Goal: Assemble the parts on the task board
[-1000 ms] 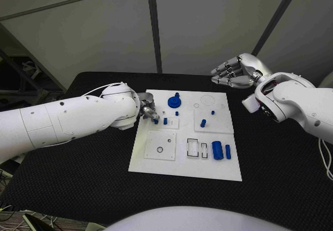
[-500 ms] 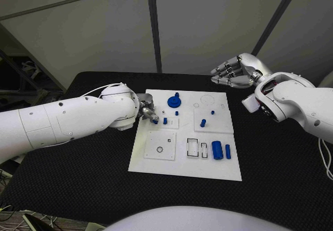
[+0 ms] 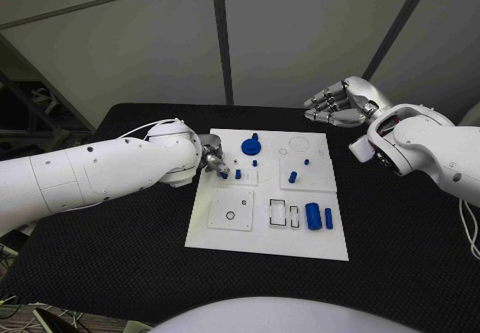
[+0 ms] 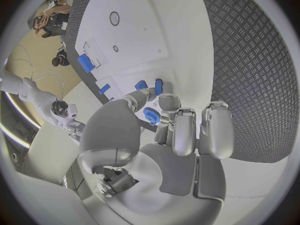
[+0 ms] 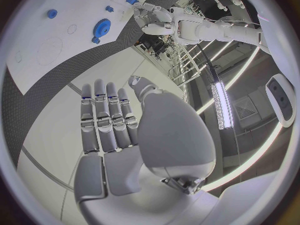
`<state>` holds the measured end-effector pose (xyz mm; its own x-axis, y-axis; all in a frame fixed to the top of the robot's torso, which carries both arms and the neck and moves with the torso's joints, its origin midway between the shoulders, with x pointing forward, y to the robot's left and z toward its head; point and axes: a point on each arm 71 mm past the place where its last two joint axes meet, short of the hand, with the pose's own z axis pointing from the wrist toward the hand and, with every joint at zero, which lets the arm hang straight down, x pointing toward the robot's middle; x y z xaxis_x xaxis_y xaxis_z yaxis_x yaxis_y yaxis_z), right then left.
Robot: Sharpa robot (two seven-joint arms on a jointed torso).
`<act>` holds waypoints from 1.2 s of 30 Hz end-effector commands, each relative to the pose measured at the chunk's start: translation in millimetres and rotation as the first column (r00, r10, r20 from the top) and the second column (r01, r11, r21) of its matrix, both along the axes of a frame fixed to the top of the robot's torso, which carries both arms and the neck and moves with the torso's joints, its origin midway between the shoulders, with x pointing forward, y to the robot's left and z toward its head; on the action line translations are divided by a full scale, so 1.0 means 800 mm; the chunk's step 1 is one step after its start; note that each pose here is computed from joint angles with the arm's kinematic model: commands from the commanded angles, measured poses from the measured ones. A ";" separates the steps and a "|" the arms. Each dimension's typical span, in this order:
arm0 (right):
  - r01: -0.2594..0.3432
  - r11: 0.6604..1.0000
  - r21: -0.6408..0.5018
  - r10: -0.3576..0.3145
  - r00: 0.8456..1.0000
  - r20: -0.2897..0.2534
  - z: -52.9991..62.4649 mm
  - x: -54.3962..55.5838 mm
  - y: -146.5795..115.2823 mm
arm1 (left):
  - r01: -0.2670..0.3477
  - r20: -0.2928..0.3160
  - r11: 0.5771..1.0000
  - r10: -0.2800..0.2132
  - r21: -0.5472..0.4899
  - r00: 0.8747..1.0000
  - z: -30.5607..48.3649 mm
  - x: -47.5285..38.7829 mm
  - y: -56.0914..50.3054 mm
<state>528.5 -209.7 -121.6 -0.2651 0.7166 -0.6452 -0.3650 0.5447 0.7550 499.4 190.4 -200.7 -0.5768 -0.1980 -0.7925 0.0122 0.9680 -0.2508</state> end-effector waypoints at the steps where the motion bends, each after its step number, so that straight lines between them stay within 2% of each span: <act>1: -0.010 1.000 0.005 0.010 1.000 0.004 0.002 -0.001 0.001 | 0.013 -0.044 1.000 -0.012 0.021 0.999 -0.0065 -0.002 -0.001; 13: -0.009 1.000 0.005 0.009 1.000 0.004 0.002 -0.001 0.001 | -0.006 -0.078 1.000 0.008 0.029 0.997 -0.0103 0.002 0.002; 36: -0.009 1.000 0.003 0.009 1.000 0.002 0.002 -0.001 0.000 | -0.037 -0.066 0.999 0.039 0.029 0.997 -0.0102 0.005 0.008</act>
